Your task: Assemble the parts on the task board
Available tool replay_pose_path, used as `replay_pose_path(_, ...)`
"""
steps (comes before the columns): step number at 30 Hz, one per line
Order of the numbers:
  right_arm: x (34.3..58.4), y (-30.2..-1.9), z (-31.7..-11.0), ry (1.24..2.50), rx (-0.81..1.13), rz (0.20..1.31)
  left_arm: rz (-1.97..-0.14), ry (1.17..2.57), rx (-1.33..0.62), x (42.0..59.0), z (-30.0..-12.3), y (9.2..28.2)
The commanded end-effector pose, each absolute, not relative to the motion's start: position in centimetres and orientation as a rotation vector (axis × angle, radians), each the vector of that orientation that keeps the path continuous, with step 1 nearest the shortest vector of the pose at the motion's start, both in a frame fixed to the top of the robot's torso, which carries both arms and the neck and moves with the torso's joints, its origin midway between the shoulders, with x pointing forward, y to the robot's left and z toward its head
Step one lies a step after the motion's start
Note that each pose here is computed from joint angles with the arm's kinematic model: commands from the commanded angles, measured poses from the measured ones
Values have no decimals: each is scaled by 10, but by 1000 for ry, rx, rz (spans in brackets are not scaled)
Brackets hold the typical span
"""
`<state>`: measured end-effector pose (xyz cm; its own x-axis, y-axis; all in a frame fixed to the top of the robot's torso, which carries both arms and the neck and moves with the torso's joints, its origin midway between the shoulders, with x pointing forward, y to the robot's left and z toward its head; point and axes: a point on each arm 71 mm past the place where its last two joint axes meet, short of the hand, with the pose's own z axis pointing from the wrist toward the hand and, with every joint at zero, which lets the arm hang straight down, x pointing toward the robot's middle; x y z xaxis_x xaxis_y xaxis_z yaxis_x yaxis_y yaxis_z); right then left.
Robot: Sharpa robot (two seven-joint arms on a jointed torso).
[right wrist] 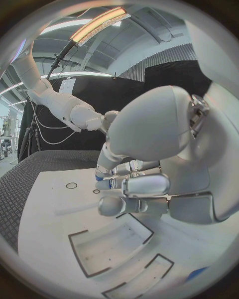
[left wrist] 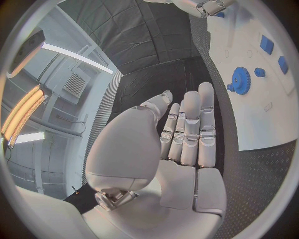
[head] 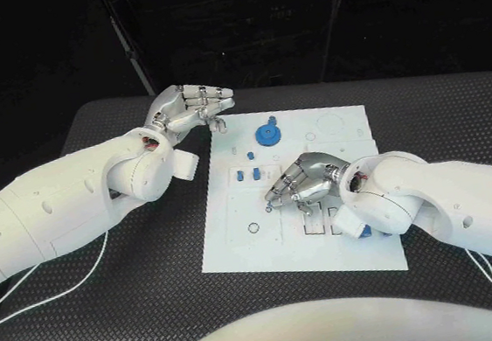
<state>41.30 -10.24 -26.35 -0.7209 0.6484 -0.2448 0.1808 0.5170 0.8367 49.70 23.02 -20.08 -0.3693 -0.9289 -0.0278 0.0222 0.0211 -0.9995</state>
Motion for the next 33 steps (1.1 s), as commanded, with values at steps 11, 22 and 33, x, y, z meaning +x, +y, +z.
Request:
replay_pose_path(11, 401, -96, -277, 2360, 635, 1080, -1486, 1480, -971, 497, -199, 229)
replay_pose_path(22, 402, -95, -277, 2351, 634, 1060, -1485, 1480, -971, 497, -199, 229)
replay_pose_path(33, 401, -93, -274, 2332, 625, 1070, -1484, 1480, -972, 497, -199, 230)
